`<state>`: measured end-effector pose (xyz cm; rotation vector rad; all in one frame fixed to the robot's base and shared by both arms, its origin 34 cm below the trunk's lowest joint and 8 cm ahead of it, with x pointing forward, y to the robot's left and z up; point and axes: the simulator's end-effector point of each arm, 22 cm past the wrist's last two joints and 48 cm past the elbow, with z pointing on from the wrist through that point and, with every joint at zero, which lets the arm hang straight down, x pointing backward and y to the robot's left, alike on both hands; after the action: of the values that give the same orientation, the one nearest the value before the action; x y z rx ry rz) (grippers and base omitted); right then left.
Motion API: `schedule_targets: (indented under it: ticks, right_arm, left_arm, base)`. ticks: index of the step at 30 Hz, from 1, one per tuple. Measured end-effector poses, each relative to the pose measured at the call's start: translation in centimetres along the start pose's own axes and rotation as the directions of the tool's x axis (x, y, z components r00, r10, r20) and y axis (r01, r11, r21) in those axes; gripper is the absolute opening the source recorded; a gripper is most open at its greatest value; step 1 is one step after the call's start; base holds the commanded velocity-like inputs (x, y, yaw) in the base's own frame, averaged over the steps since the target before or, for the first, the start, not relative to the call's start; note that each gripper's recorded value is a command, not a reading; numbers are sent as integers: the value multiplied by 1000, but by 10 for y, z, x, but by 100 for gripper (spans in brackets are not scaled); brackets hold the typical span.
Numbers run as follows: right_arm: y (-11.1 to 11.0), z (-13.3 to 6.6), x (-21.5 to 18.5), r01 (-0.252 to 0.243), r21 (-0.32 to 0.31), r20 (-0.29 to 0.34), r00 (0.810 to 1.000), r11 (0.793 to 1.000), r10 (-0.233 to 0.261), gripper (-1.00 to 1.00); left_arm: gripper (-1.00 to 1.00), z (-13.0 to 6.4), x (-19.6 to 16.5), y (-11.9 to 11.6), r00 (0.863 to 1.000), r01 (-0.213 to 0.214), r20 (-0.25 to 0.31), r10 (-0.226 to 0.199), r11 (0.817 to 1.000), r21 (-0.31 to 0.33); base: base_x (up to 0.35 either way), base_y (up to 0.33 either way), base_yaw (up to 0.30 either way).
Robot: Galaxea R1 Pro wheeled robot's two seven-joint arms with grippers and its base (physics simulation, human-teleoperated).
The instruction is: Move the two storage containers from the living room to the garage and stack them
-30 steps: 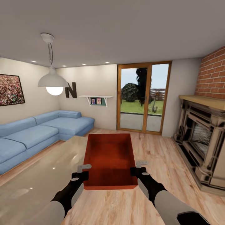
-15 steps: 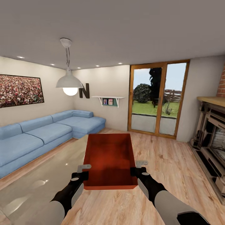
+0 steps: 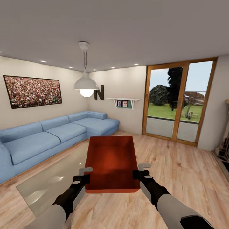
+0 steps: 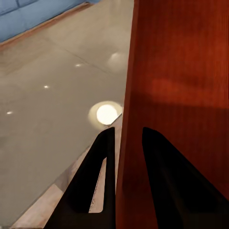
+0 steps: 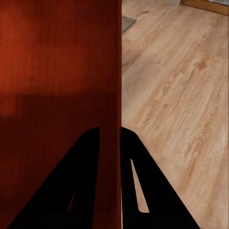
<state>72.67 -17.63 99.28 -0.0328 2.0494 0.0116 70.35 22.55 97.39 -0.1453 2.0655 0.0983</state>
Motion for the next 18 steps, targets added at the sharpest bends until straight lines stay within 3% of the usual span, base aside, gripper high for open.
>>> schedule_targets:
  ticks: [18]
  right_arm:
    - [0, 0, 0, 0, 0, 0, 1000, 1000, 0, -100]
  left_arm:
    - [-100, 0, 0, 0, 1000, 0, 0, 0, 1000, -1]
  base:
    - [0, 0, 280]
